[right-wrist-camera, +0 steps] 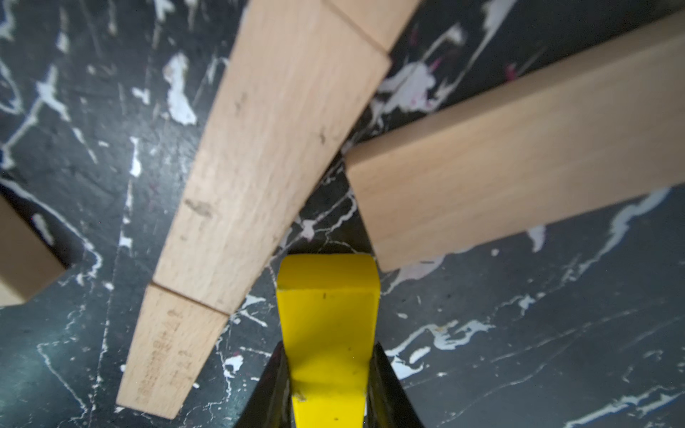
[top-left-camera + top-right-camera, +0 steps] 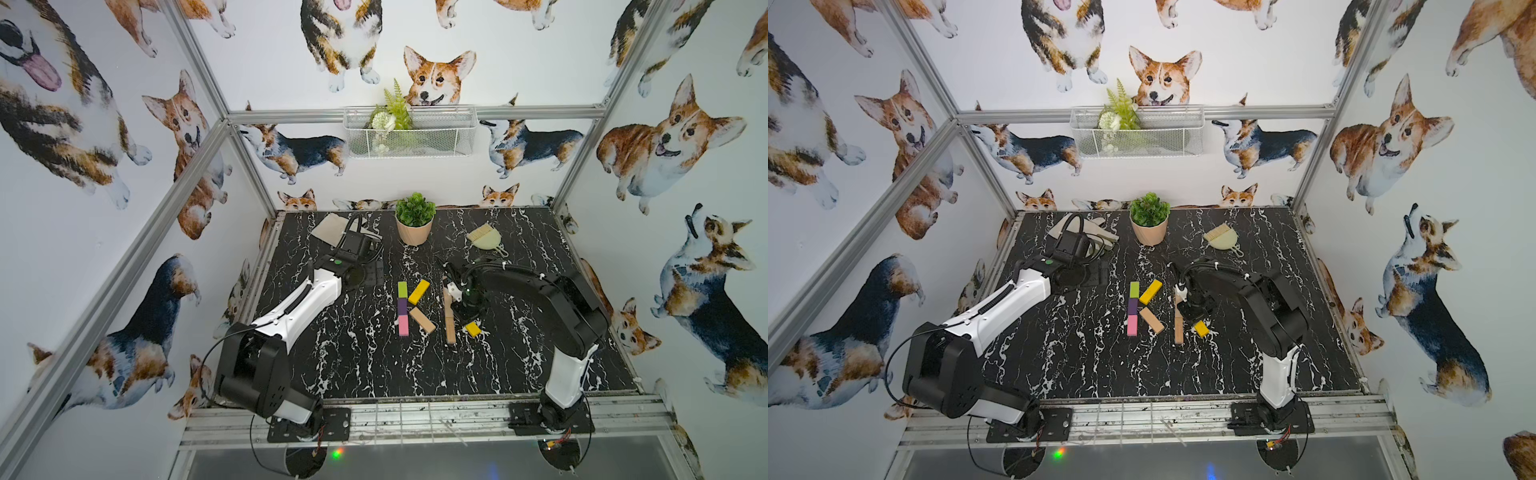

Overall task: Assemble the letter k with building blocks
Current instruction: Assemble the building block at the center of the board, then reset both arms

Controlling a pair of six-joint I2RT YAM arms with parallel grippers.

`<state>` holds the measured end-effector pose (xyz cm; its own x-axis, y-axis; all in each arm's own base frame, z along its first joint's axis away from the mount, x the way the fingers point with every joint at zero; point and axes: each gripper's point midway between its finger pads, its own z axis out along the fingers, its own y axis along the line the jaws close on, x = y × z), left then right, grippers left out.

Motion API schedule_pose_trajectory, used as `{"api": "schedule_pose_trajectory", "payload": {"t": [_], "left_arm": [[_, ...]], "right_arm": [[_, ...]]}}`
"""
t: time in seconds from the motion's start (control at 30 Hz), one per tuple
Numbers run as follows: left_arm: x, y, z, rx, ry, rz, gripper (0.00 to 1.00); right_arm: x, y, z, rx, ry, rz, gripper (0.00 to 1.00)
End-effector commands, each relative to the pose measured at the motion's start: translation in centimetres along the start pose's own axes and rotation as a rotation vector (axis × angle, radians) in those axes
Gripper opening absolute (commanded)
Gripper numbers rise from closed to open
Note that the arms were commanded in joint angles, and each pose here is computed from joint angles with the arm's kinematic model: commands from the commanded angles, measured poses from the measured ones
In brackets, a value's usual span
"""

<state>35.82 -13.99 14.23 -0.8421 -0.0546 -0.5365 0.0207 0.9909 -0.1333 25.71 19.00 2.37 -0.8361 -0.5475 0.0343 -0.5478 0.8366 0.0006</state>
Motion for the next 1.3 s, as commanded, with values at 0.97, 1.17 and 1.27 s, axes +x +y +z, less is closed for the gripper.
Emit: {"api": "schedule_pose_trajectory", "payload": {"t": [0.97,1.17,1.27], "left_arm": [[-0.9,1.4,-0.9,-0.078,-0.049,-0.017,1.0],[-0.5,1.4,-0.9,-0.067,-0.048,-0.002,1.0],[-0.5,2.2,-1.2,-0.105,-0.068,-0.015,1.0]], "right_arm": [[7.7,-20.6,-19.2,0.442,-0.888,1.01,1.0],[12.2,-23.1,-17.1,0.724,-1.002,1.097,1.0],[12.5,-23.0,-16.2,0.747,-1.153,1.063,1.0]]}}
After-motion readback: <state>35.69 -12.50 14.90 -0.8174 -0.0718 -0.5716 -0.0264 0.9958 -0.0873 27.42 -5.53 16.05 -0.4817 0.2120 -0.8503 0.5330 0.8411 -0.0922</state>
